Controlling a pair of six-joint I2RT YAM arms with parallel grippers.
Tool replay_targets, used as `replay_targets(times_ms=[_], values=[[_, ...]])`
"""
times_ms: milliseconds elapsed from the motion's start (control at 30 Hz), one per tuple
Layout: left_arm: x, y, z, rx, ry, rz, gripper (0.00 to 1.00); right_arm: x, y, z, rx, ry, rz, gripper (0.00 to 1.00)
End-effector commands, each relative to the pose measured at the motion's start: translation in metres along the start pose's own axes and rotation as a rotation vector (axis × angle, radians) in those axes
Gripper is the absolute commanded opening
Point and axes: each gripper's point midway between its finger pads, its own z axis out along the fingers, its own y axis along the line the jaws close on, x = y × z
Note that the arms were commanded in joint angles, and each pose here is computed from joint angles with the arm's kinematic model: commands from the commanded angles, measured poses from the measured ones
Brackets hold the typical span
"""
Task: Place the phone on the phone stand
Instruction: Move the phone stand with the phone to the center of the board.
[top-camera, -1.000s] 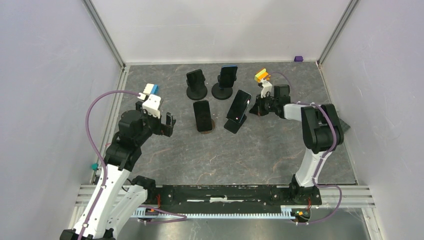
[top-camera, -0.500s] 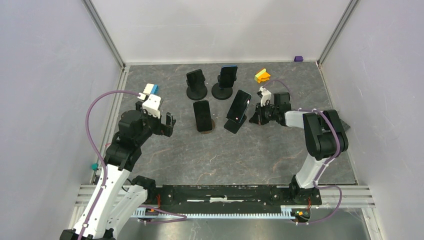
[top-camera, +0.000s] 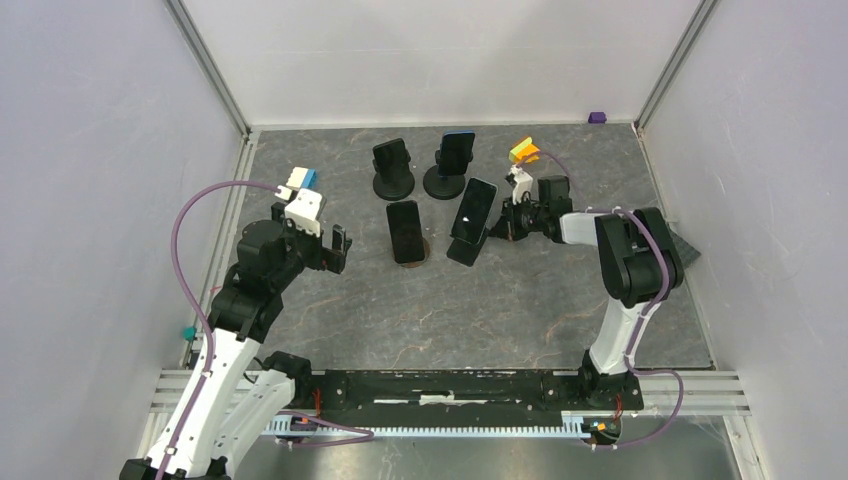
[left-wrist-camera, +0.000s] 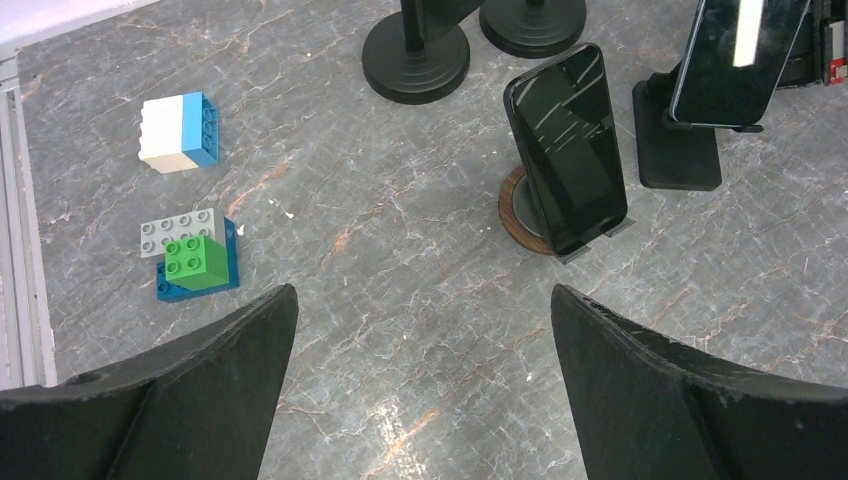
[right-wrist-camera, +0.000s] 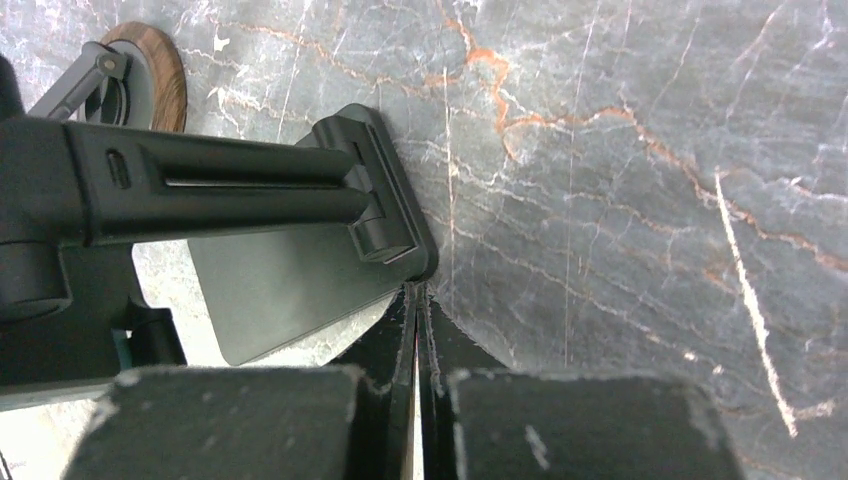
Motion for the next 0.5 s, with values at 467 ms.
replay_targets(times_ms=[467], values=[[-0.023, -0.002, -0.002, 0.012, -0.062, -0.018, 1.00, -0.010, -0.004, 0.040, -0.041, 0.047, -0.044, 0.01]])
